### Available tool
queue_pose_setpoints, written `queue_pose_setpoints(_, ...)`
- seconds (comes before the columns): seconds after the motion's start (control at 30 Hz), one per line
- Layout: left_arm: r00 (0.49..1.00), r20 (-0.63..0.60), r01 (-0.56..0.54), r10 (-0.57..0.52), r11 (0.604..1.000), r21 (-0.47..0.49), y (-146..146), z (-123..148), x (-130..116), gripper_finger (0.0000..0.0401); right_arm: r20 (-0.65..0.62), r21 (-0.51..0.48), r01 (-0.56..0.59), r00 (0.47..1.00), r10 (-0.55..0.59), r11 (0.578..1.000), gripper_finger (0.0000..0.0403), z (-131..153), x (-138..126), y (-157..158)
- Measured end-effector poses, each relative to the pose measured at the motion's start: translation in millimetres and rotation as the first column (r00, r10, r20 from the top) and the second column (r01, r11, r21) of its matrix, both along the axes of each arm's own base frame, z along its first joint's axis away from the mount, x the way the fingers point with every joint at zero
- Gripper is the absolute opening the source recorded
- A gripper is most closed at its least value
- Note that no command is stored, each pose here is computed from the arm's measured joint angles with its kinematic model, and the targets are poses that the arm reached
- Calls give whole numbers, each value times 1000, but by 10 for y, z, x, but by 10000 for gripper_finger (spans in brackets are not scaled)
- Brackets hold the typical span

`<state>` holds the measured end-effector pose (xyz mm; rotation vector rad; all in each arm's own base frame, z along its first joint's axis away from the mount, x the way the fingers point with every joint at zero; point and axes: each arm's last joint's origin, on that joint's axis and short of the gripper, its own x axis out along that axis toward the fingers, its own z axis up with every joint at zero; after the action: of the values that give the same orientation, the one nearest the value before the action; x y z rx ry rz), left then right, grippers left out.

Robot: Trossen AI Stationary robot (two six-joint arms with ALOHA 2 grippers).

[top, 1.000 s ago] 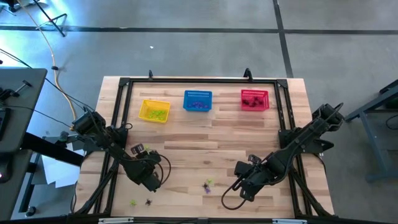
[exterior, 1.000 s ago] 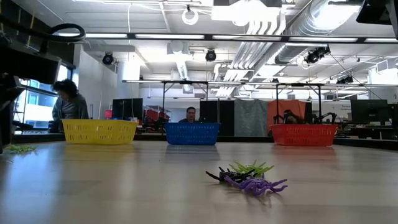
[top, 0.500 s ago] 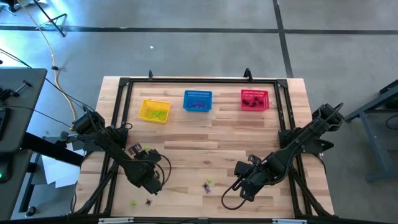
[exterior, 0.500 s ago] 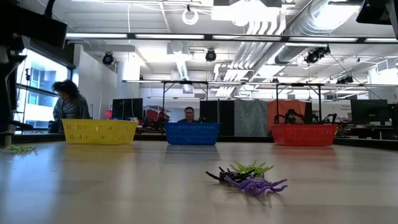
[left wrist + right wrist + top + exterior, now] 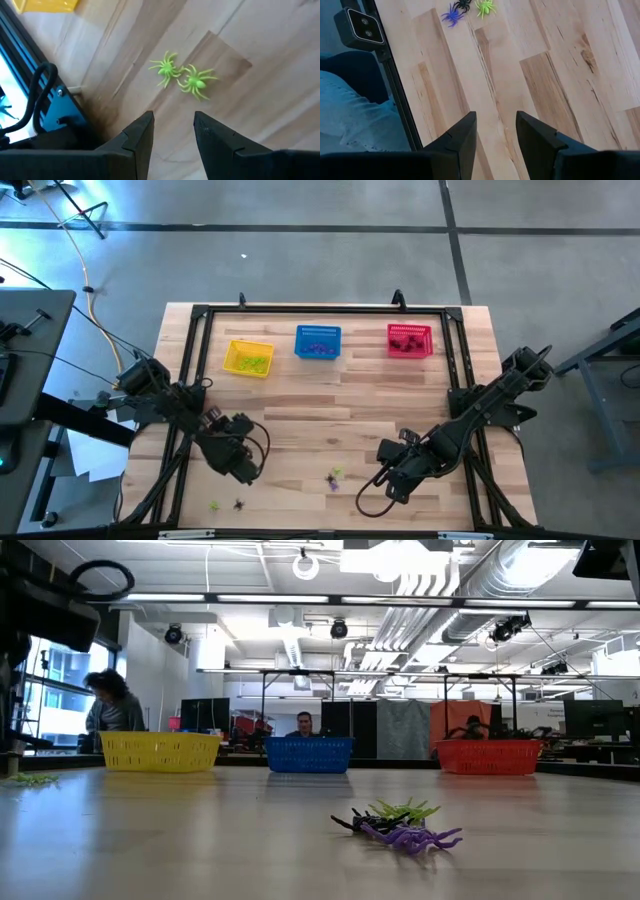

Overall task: Sort Halloween decoration
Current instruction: Put the green spider toy into the yellow bin

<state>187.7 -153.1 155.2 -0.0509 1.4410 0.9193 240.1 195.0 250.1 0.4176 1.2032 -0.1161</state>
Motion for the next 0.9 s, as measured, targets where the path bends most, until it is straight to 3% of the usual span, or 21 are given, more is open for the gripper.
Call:
queue_pose_setpoints(0.57, 984, 69, -163, 163, 987, -6, 100, 22, 124, 135, 0, -1, 0, 1000, 0, 1000, 133, -1, 0, 0)
queue_pose_setpoints(0.9, 956, 141, -262, 259, 965, 3, 127, -25, 120, 198, 0, 0, 0, 1000, 0, 1000, 133, -1, 0, 0)
